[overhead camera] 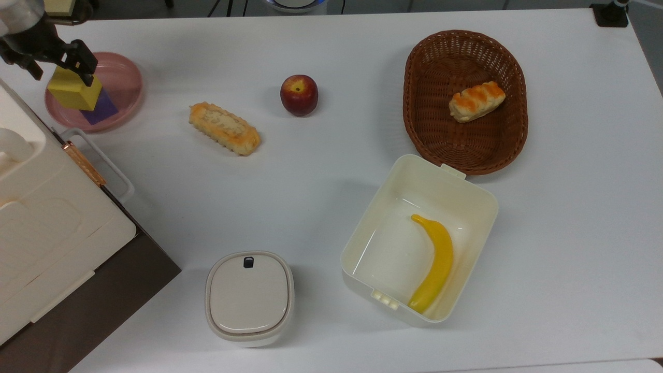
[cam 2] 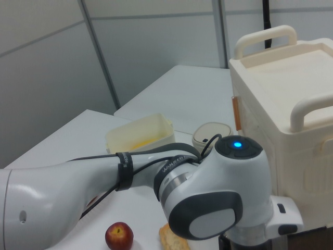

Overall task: Put the yellow cube on the table
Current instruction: 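Lower the gripper and close it on the yellow cube, then lift the yellow cube off the purple cube and carry it beside the bread roll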

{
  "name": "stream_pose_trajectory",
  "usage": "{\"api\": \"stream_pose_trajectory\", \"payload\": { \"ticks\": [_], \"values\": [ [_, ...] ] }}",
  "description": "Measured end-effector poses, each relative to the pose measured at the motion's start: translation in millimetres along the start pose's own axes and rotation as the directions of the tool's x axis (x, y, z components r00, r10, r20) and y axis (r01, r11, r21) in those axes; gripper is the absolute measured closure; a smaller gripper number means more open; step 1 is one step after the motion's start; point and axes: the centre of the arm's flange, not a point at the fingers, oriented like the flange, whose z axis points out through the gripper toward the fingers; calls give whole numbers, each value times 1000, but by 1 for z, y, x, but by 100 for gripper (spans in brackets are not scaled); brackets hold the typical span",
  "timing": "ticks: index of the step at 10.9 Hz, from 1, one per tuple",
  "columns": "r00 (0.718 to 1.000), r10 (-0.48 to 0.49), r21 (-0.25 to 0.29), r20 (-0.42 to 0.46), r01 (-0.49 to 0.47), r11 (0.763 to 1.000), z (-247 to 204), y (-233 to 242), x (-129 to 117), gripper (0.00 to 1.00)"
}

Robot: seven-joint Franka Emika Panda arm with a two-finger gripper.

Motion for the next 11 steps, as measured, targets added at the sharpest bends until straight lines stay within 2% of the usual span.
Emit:
{"api": "stream_pose_trajectory", "payload": {
  "ticks": [3, 4, 6, 9, 11],
  "values": [
    [999, -17, 6, 45, 17, 1000, 21, -3, -5, 0],
    [998, -28, 6, 53, 27, 1000, 25, -3, -6, 6],
    [997, -54, 6, 56, 53, 999, 26, -3, -6, 40],
    [996, -72, 2, 43, 72, 997, 11, -11, -5, 42],
    [993, -109, 15, 48, 109, 994, -8, -35, -2, 42]
  ]
}}
